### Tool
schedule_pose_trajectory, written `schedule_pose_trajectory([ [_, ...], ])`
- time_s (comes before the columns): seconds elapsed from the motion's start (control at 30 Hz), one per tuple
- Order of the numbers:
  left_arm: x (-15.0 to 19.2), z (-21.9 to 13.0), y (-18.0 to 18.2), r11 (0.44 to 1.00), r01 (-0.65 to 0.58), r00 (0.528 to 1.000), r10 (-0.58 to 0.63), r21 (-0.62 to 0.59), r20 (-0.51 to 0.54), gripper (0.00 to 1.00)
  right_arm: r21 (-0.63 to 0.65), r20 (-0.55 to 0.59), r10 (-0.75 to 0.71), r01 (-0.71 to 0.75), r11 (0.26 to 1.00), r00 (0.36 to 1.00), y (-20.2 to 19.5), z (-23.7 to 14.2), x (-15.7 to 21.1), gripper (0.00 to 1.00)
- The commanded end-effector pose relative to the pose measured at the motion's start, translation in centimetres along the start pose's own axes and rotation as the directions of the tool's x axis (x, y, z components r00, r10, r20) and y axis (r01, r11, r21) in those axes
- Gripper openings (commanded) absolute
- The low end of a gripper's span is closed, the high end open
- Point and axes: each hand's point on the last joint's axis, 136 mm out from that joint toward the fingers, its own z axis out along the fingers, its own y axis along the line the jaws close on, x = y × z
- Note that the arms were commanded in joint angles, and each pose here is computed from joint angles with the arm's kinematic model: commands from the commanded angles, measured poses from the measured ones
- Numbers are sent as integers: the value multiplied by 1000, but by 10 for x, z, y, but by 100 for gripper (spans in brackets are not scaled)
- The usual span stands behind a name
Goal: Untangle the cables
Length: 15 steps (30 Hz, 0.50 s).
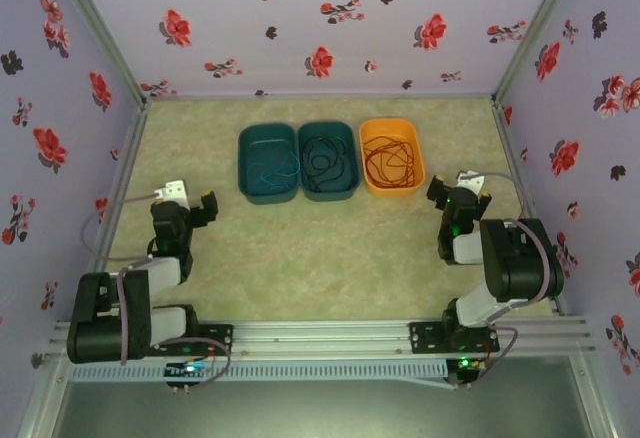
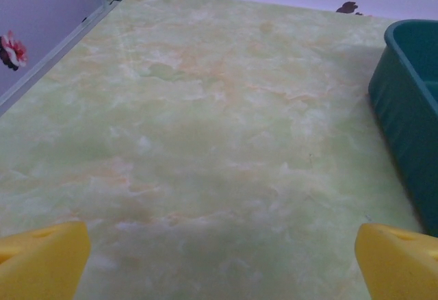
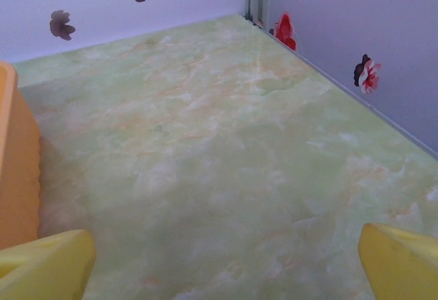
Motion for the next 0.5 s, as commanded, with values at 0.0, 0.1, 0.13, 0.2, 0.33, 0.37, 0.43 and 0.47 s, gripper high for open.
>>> schedule_pose_trajectory([
  [0.0, -32, 5, -3, 1000, -14, 995, 12, 22, 95, 100, 29, 31, 21, -22, 999, 999, -5, -1, -9, 99],
  [0.1, -32, 9, -4, 999, -15, 996, 12, 35, 83, 100, 28, 32, 20, -21, 999, 999, -5, 0, -9, 99],
  [0.13, -31, 9, -4, 999, -16, 996, 13, 36, 83, 100, 28, 32, 20, -21, 999, 999, -6, -1, -9, 99],
  [0.2, -32, 9, -3, 999, -12, 996, 9, 36, 85, 100, 30, 30, 19, -20, 999, 999, -6, 0, -9, 99],
  [0.33, -32, 11, -1, 999, -9, 997, 7, 31, 82, 100, 29, 31, 19, -20, 999, 999, -5, -1, -9, 99],
  [0.37, -33, 12, 0, 1000, -11, 996, 8, 30, 84, 100, 28, 32, 19, -20, 999, 999, -5, -1, -9, 99],
  [0.43, -34, 14, 0, 999, -17, 996, 15, 30, 85, 100, 29, 31, 19, -20, 999, 999, -5, -1, -9, 99],
  [0.47, -33, 15, -1, 999, -24, 996, 21, 33, 89, 100, 28, 32, 20, -21, 999, 999, -6, -1, -9, 99],
])
